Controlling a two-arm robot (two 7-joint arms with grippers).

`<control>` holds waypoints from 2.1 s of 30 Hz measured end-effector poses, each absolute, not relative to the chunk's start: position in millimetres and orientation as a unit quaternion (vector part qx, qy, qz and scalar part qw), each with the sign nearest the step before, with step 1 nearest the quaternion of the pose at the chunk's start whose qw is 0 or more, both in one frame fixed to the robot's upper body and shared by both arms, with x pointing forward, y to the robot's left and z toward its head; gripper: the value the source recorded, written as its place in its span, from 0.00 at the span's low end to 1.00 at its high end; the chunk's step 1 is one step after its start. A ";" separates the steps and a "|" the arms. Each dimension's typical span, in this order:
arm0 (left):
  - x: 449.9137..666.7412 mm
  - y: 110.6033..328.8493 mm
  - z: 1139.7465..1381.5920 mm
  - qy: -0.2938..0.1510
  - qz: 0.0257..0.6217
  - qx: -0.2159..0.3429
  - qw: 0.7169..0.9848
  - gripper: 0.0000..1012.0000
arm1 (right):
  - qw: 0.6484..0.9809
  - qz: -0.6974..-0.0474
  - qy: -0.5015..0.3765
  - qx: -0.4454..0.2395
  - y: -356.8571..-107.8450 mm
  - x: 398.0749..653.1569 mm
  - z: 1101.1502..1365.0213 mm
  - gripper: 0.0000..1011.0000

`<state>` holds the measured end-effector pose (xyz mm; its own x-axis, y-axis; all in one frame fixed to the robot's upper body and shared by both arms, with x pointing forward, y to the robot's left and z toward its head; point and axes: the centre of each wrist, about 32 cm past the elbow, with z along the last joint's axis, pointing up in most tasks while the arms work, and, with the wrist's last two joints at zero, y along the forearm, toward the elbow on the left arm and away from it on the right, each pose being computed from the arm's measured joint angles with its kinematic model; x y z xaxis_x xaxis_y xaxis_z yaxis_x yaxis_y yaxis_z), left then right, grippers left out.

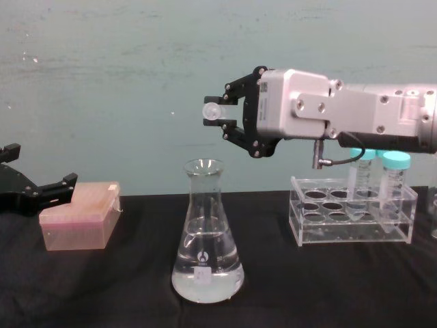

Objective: Pour the liquid from the test tube into the beaker using one hand.

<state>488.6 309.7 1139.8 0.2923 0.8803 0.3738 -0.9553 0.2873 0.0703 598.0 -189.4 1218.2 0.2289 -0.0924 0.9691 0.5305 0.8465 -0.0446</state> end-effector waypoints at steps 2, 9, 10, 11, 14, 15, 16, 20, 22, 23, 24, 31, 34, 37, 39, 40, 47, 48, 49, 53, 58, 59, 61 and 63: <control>488.6 309.7 1139.8 -0.132 0.580 0.142 0.791 0.99 | 0.758 -0.204 -0.590 -0.188 -189.4 597.9 1218.1 0.20; 488.6 309.7 1139.8 -0.132 0.580 0.141 0.791 0.99 | 0.750 -0.200 -0.602 -0.190 -189.3 597.2 1217.5 0.20; 488.6 309.7 1139.8 -0.132 0.580 0.141 0.791 0.99 | 0.748 -0.199 -0.604 -0.191 -189.1 597.1 1217.5 0.20; 488.6 309.7 1139.8 -0.132 0.580 0.141 0.791 0.99 | 0.747 -0.198 -0.605 -0.191 -189.0 597.1 1217.6 0.20; 488.6 309.6 1139.8 -0.132 0.580 0.141 0.791 0.99 | 0.743 -0.196 -0.611 -0.192 -188.9 596.8 1217.1 0.20; 488.6 309.7 1139.8 -0.132 0.580 0.141 0.791 0.99 | 0.742 -0.195 -0.612 -0.192 -188.8 596.7 1217.0 0.20; 488.6 309.7 1139.8 -0.132 0.580 0.141 0.791 0.99 | 0.741 -0.195 -0.614 -0.192 -188.8 596.6 1217.0 0.20; 488.6 309.7 1139.8 -0.132 0.580 0.141 0.791 0.99 | 0.731 -0.192 -0.626 -0.194 -188.2 596.2 1216.6 0.20; 488.6 309.7 1139.8 -0.132 0.580 0.142 0.791 0.99 | 0.728 -0.191 -0.629 -0.194 -188.2 596.1 1216.6 0.20; 488.6 309.7 1139.8 -0.132 0.580 0.142 0.791 0.99 | 0.726 -0.191 -0.631 -0.195 -188.2 596.0 1216.4 0.20; 488.6 309.7 1139.8 -0.132 0.580 0.142 0.791 0.99 | 0.724 -0.190 -0.633 -0.196 -188.4 596.0 1216.3 0.20; 488.6 309.7 1139.8 -0.132 0.580 0.141 0.791 0.99 | 0.710 -0.189 -0.648 -0.200 -189.6 595.1 1215.7 0.20; 488.6 309.6 1139.8 -0.132 0.580 0.141 0.791 0.99 | 0.706 -0.189 -0.653 -0.201 -190.4 594.5 1215.9 0.20; 488.6 309.7 1139.7 -0.132 0.580 0.142 0.791 0.99 | 0.701 -0.188 -0.658 -0.201 -191.7 593.8 1216.4 0.20; 488.6 309.7 1139.8 -0.132 0.580 0.141 0.791 0.99 | 0.698 -0.187 -0.661 -0.201 -192.4 593.2 1216.6 0.20; 488.6 309.7 1139.8 -0.132 0.580 0.141 0.791 0.99 | 0.697 -0.187 -0.662 -0.202 -192.6 593.0 1216.6 0.20; 488.6 309.7 1139.8 -0.132 0.580 0.141 0.791 0.99 | 0.688 -0.181 -0.673 -0.203 -194.1 591.7 1215.4 0.20; 488.6 309.7 1139.8 -0.132 0.580 0.141 0.791 0.99 | 0.688 -0.181 -0.673 -0.203 -194.1 591.7 1215.4 0.20; 488.6 309.7 1139.8 -0.132 0.580 0.142 0.791 0.99 | 0.687 -0.180 -0.674 -0.203 -194.3 591.7 1215.3 0.20; 488.6 309.7 1139.8 -0.132 0.580 0.141 0.791 0.99 | 0.682 -0.177 -0.680 -0.204 -194.4 591.6 1215.0 0.20; 488.6 309.7 1139.8 -0.132 0.580 0.141 0.791 0.99 | 0.677 -0.175 -0.685 -0.203 -194.6 591.9 1214.7 0.20; 488.6 309.7 1139.8 -0.132 0.580 0.141 0.791 0.99 | 0.677 -0.175 -0.686 -0.203 -194.6 592.1 1214.6 0.20; 488.6 309.7 1139.8 -0.132 0.580 0.141 0.791 0.99 | 0.676 -0.175 -0.686 -0.203 -194.6 592.3 1214.6 0.20; 488.6 309.7 1139.8 -0.132 0.580 0.142 0.791 0.99 | 0.675 -0.175 -0.687 -0.203 -194.6 592.5 1214.4 0.20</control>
<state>488.6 309.7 1139.8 0.2923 0.8803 0.3737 -0.9553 0.2873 0.0703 592.5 -194.6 1214.4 -0.0055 0.0425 0.9991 0.5151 0.8564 -0.0336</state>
